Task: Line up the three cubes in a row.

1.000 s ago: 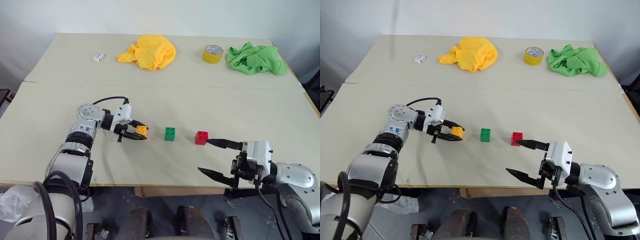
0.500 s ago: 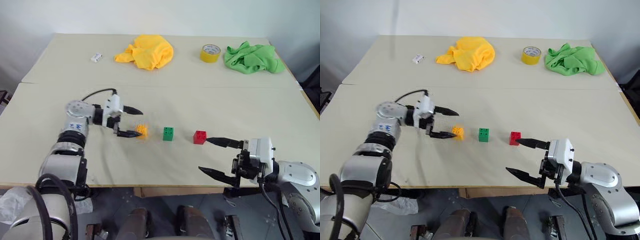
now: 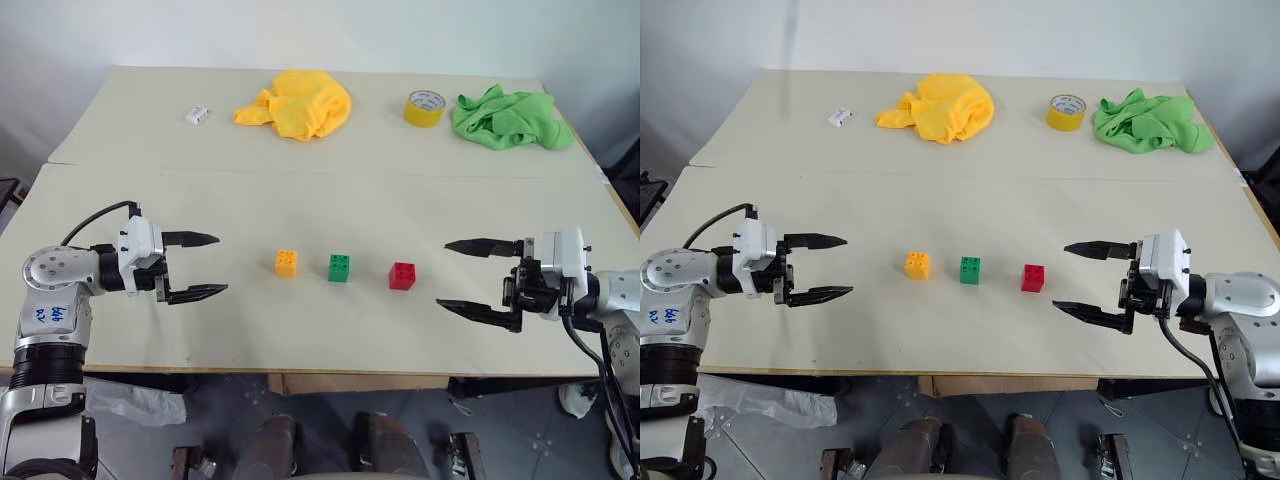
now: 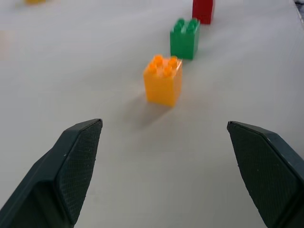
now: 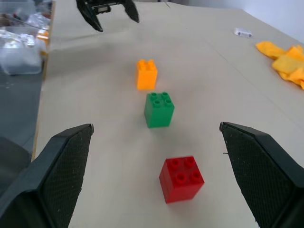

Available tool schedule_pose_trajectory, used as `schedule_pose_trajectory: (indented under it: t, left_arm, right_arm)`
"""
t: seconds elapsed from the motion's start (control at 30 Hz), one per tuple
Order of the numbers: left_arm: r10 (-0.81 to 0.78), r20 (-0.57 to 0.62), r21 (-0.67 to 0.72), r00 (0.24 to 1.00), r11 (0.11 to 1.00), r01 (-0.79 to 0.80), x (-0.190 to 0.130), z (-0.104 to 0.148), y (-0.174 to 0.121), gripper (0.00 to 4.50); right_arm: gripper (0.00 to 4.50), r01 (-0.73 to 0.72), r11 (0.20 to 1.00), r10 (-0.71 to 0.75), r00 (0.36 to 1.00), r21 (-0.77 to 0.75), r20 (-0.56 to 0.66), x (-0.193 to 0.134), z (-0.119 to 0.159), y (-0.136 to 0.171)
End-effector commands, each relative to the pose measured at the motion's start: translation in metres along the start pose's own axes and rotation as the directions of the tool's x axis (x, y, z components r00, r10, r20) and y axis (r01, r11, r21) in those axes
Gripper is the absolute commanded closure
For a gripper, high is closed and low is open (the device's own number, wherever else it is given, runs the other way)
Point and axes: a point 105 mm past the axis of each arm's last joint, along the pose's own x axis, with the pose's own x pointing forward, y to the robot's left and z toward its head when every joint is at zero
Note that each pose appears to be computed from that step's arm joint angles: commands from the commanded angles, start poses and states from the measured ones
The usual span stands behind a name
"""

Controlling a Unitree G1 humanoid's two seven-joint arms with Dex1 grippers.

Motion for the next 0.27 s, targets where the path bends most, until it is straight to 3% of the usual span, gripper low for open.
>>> schedule_pose_trajectory:
  t: [0.03, 0.27]
  left_arm:
    - [0.072, 0.034, 0.029, 0.997, 0.997, -0.073, -0.0040, 0.0115, 0.0071, 0.03]
    - [0.139, -0.001, 0.044, 0.990, 0.989, -0.139, -0.0074, 0.0062, 0.0154, 0.03]
  right_arm:
    - [0.00, -0.001, 1.000, 0.001, 1.000, -0.027, 0.008, -0.0001, -0.0002, -0.0010]
    - [0.00, 0.023, 0.999, -0.023, 0.999, -0.027, 0.024, 0.0019, -0.0072, 0.0009]
